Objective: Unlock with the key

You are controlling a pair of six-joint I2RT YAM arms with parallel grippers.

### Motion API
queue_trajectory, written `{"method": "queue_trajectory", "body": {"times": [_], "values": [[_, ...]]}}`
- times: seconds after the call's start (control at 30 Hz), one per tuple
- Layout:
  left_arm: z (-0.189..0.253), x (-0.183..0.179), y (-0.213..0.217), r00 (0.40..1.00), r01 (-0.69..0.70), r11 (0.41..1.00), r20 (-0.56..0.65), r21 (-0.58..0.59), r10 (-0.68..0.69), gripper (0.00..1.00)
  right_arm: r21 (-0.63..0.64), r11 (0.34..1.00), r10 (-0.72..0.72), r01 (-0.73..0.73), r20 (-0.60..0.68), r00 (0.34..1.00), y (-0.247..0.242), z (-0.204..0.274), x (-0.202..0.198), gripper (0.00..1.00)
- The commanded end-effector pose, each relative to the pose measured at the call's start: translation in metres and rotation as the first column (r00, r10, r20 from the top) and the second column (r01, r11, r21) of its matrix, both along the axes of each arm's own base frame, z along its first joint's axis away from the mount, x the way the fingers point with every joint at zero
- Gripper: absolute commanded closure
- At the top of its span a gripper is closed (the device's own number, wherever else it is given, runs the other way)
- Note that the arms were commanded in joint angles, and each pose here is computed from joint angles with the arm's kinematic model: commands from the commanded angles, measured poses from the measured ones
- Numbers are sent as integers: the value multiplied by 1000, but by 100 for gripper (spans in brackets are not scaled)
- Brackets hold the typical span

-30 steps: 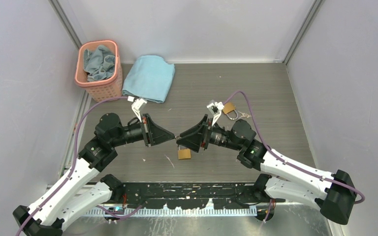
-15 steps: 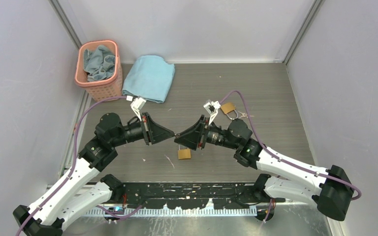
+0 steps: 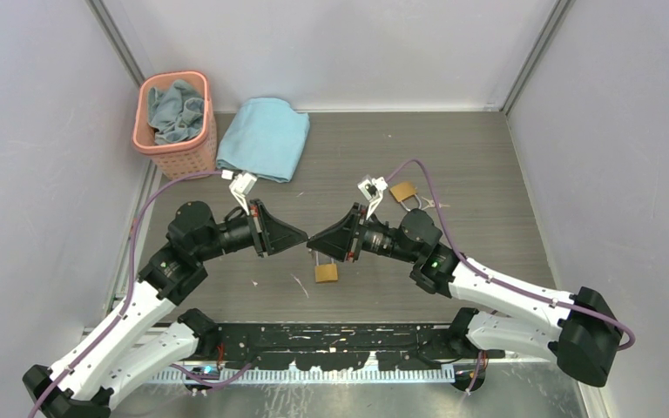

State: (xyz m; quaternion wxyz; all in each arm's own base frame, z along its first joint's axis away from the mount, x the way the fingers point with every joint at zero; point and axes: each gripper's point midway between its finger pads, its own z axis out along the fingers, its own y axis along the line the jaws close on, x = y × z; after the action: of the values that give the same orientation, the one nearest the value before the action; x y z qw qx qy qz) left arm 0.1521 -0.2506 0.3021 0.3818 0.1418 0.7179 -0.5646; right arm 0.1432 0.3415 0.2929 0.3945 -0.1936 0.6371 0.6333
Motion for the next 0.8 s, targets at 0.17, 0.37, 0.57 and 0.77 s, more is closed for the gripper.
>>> {"method": "queue_trajectory", "body": {"times": [0.17, 0.37, 0.57, 0.77], "values": [[7, 4, 2, 999, -29, 999, 43, -25, 30, 100, 149, 989, -16, 2, 92, 996, -1, 51, -1, 79], [5, 2, 3, 999, -27, 999, 42, -25, 28, 100, 144, 990, -21, 7, 96, 995, -1, 49, 0, 90], [0, 1, 4, 999, -31, 999, 32, -22, 32, 100, 142, 990, -27, 10, 115, 993, -3, 49, -1, 99], [-7, 0, 9, 998, -56, 998, 15, -9, 57, 87, 65, 997, -56, 50, 104, 993, -6, 35, 4, 99]]}}
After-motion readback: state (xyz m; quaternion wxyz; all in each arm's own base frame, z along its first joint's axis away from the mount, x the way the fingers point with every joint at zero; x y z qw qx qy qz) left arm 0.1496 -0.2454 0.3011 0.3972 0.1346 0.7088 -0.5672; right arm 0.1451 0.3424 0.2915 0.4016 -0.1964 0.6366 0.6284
